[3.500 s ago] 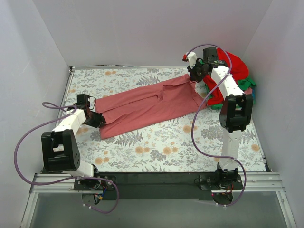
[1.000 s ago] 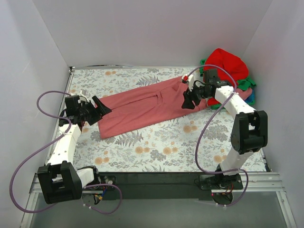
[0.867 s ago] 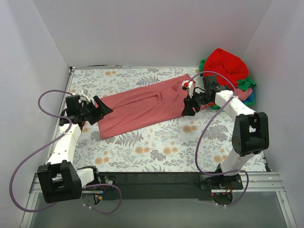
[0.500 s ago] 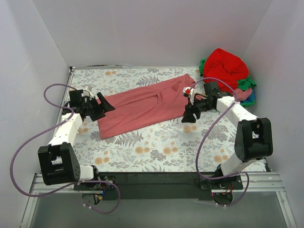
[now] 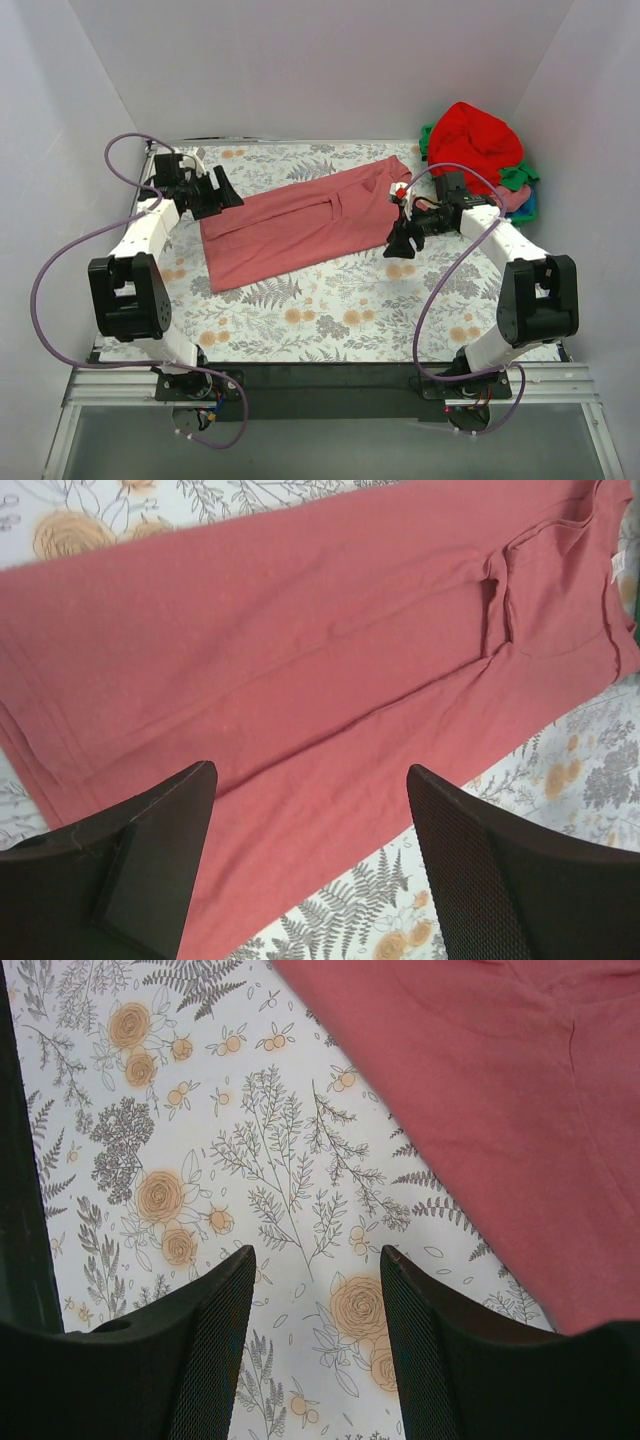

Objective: Fold and stack the t-shirts
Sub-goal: Fold the tshirt

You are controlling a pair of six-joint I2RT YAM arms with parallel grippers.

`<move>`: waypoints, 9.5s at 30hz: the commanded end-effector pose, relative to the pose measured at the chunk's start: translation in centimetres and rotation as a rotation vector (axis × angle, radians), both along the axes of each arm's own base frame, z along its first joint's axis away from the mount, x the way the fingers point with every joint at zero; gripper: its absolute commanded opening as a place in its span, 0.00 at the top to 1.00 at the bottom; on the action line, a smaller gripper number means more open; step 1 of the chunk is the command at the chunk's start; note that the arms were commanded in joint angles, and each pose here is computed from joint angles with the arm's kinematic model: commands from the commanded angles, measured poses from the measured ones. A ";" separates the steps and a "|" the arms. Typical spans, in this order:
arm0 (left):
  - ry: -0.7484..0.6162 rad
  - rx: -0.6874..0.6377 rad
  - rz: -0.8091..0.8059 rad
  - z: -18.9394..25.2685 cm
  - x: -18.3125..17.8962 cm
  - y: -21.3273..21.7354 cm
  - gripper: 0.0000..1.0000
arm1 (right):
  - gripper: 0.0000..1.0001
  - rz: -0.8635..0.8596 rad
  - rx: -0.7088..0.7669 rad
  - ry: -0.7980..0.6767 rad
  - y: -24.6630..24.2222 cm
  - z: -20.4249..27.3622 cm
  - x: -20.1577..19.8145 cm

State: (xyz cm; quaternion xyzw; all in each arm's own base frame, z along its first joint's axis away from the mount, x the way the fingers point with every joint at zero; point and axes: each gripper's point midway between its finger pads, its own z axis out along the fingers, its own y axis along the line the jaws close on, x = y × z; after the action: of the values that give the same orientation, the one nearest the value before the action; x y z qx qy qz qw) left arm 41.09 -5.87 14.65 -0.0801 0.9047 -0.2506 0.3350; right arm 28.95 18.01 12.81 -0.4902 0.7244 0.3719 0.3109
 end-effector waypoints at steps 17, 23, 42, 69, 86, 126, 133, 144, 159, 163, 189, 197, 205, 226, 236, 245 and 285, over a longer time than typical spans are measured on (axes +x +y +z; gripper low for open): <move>-0.226 0.348 -0.294 -1.5 5.4 2.1 0.19 | 0.41 0.025 0.059 -0.028 0.1 1.3 -0.4; -0.172 0.374 -0.348 -4.6 5.7 2.3 0.21 | 0.41 0.023 0.058 -0.017 0.1 1.1 -0.3; -0.104 0.427 -0.405 -10.5 11.0 2.4 0.32 | 0.41 0.029 0.054 0.026 0.2 0.2 -0.4; 0.179 0.521 -0.041 -11.5 3.5 8.4 1.00 | 0.41 0.020 0.052 0.024 -0.1 0.7 -0.2; 0.116 0.517 0.469 -2.8 -3.0 12.2 0.25 | 0.41 -0.024 0.031 0.031 -0.8 0.7 0.5; -0.088 0.156 -0.313 -9.7 17.0 -13.6 0.34 | 0.41 -0.107 0.020 0.072 -2.6 -0.1 1.9; -0.033 0.172 -0.358 -11.9 15.5 -14.1 0.44 | 0.41 -0.107 0.018 0.075 -2.6 -0.2 2.0; 0.011 0.166 -0.345 -11.9 14.4 -13.3 0.88 | 0.41 -0.108 0.014 0.084 -2.6 -0.5 2.0; 0.180 0.002 0.175 -11.5 10.7 2.0 1.00 | 0.42 -0.110 0.018 0.083 -2.5 -0.2 1.9; 0.181 -0.006 0.254 -11.6 10.9 4.7 0.81 | 0.42 -0.114 0.006 0.084 -2.7 -0.5 1.9; -0.358 0.074 0.361 12.4 -2.7 5.7 0.18 | 0.34 0.932 -0.186 -0.710 23.2 -4.5 -10.6; -0.407 0.101 0.370 14.4 -5.3 5.8 0.18 | 0.38 0.910 -0.188 -0.782 29.1 -5.1 -11.2; -0.431 0.103 0.372 15.5 -6.2 5.7 0.18 | 0.41 0.952 -0.204 -0.772 31.4 -7.6 -12.9; -0.440 0.115 0.354 15.9 -6.7 5.6 0.18 | 0.99 0.971 -0.331 -0.737 27.1 -12.1 -12.7; -0.432 0.067 0.271 15.3 -6.6 3.9 0.18 | 0.99 1.062 -0.436 -0.614 13.2 -12.4 -13.5; -0.211 -0.195 0.079 9.6 -4.7 -1.0 0.18 | 0.98 0.976 -0.571 -0.558 2.0 -11.1 -10.9; 0.231 0.023 0.193 -11.0 15.4 -2.1 0.68 | 0.41 0.123 -0.087 -0.303 1.9 0.4 -0.8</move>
State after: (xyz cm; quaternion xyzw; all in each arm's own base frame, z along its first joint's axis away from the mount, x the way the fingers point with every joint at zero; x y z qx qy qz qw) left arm 56.00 -8.21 3.05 -0.1911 0.9261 -0.2035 0.2538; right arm 28.49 19.35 11.72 -0.6044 0.6683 0.2594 0.3476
